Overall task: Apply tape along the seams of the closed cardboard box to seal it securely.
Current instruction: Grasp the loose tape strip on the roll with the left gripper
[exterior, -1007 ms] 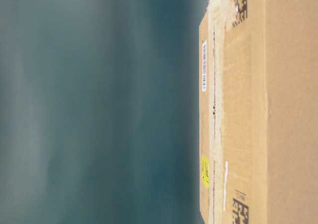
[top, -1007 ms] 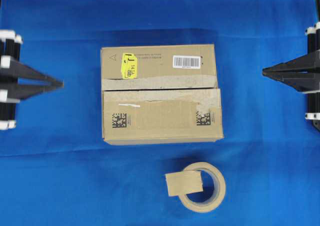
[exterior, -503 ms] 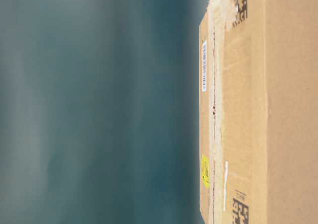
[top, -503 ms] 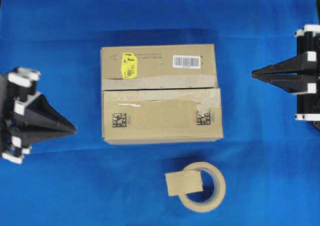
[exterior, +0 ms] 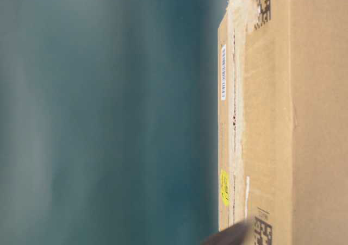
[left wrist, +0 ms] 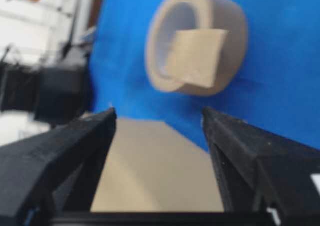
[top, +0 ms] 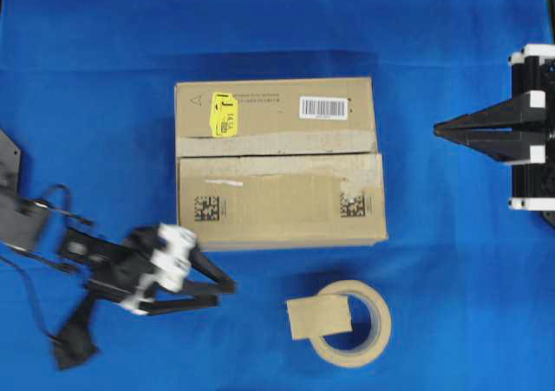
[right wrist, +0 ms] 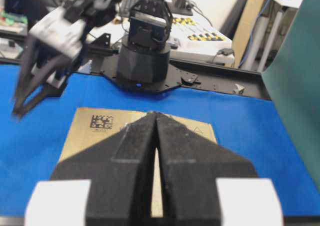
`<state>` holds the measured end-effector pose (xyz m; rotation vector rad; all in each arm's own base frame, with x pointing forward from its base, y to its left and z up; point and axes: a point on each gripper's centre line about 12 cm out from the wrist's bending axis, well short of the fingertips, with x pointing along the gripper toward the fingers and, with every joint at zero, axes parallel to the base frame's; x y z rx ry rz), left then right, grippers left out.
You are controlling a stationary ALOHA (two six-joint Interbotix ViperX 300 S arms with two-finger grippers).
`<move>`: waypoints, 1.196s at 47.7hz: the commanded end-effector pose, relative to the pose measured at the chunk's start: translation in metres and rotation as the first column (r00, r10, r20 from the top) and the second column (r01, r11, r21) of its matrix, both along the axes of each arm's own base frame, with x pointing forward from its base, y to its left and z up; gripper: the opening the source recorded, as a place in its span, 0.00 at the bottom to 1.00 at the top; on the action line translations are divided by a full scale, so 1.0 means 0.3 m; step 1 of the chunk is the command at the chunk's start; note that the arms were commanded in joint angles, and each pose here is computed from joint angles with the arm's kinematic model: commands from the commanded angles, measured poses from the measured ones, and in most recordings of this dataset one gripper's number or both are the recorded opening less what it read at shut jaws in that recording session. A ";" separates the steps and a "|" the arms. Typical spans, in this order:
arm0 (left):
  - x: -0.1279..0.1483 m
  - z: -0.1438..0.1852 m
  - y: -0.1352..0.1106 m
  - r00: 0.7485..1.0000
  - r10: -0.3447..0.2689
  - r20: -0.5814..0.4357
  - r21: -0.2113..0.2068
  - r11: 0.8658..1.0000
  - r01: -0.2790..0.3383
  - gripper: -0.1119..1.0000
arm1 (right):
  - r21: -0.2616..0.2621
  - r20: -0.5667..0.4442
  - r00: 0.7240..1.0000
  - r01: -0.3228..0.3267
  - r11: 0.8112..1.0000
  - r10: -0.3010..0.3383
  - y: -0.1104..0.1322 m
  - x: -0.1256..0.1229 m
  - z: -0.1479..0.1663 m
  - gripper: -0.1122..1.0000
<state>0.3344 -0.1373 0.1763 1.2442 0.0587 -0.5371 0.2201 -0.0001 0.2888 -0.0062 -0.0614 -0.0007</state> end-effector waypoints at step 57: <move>0.287 -0.144 -0.081 0.998 -0.011 -0.063 0.139 0.990 0.020 0.12 | -0.013 -0.031 1.000 -0.007 1.000 0.006 0.004 0.015 0.003 0.10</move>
